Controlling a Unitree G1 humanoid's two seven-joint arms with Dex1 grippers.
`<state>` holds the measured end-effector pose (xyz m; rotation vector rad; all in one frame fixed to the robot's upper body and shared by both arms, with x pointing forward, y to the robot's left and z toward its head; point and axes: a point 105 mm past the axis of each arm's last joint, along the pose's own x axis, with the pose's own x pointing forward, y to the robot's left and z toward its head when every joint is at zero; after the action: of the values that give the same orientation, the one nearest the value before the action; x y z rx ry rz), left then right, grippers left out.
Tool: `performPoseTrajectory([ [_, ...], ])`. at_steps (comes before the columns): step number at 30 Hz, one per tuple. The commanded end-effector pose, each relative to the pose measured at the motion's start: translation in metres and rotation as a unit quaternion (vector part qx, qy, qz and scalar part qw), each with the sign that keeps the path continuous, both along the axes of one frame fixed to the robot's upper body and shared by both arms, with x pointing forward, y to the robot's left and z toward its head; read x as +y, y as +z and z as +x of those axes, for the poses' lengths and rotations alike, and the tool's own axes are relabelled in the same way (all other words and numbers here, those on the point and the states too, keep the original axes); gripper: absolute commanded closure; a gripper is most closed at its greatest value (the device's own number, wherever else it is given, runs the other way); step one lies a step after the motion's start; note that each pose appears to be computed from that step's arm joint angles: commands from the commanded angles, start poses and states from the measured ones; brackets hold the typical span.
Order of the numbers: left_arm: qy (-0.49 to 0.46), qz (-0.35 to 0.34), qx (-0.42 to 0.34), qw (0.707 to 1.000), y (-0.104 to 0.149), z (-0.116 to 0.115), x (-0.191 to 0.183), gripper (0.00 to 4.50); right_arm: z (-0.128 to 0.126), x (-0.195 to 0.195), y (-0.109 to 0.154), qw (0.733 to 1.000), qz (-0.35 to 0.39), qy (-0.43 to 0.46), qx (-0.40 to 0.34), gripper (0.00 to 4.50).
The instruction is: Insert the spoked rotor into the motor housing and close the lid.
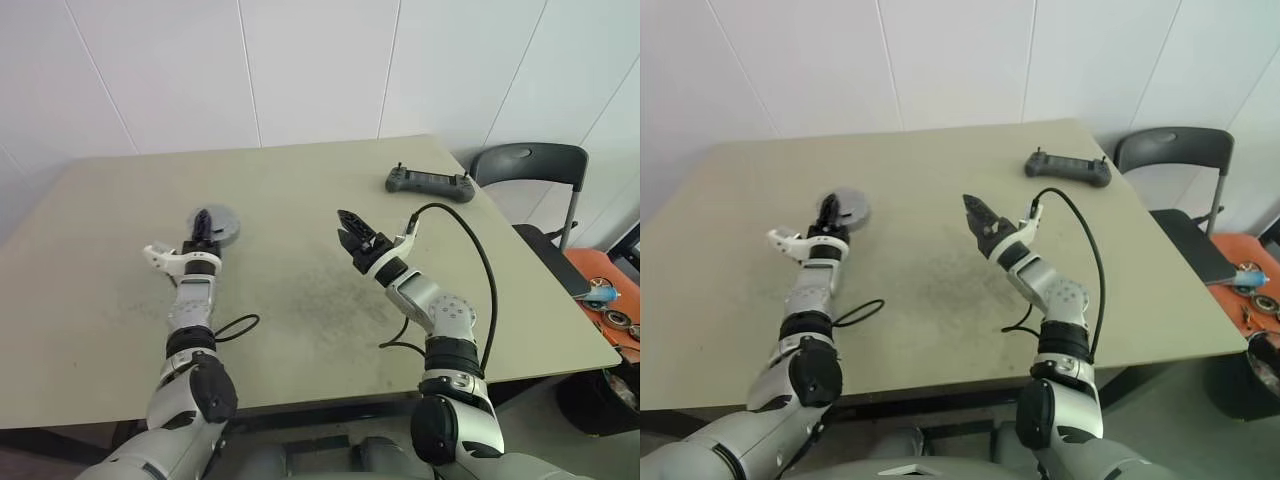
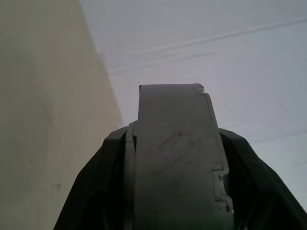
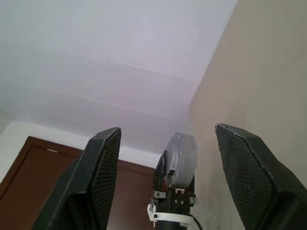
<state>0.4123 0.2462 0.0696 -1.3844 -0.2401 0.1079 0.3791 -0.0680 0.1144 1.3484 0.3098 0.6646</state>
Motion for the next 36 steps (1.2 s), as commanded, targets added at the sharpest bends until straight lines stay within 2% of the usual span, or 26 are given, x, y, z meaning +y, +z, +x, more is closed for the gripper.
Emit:
performPoseTrajectory([
  [1,0.082,0.024,0.006,0.996,0.015,-0.001,0.039,2.12,-0.001,0.005,0.020,0.999,0.005,0.012,-0.041,1.24],
  [7,0.151,0.042,0.042,0.987,0.004,-0.017,0.078,2.12,-0.001,0.005,0.022,0.999,0.003,0.018,-0.048,1.24],
  [21,0.164,0.059,0.071,0.982,-0.007,-0.021,0.079,2.12,-0.003,0.008,0.021,0.998,0.001,0.028,-0.054,1.24],
  [24,0.164,0.058,0.074,0.982,-0.008,-0.021,0.078,1.38,-0.003,0.007,0.021,0.998,0.000,0.026,-0.053,1.21],
  [28,0.168,0.060,0.086,0.980,-0.012,-0.022,0.078,0.03,-0.003,0.007,0.020,0.998,0.000,0.025,-0.052,1.21],
  [36,0.196,0.066,0.134,0.969,-0.022,-0.030,0.088,0.01,-0.003,0.007,0.018,0.998,-0.002,0.026,-0.051,1.21],
])
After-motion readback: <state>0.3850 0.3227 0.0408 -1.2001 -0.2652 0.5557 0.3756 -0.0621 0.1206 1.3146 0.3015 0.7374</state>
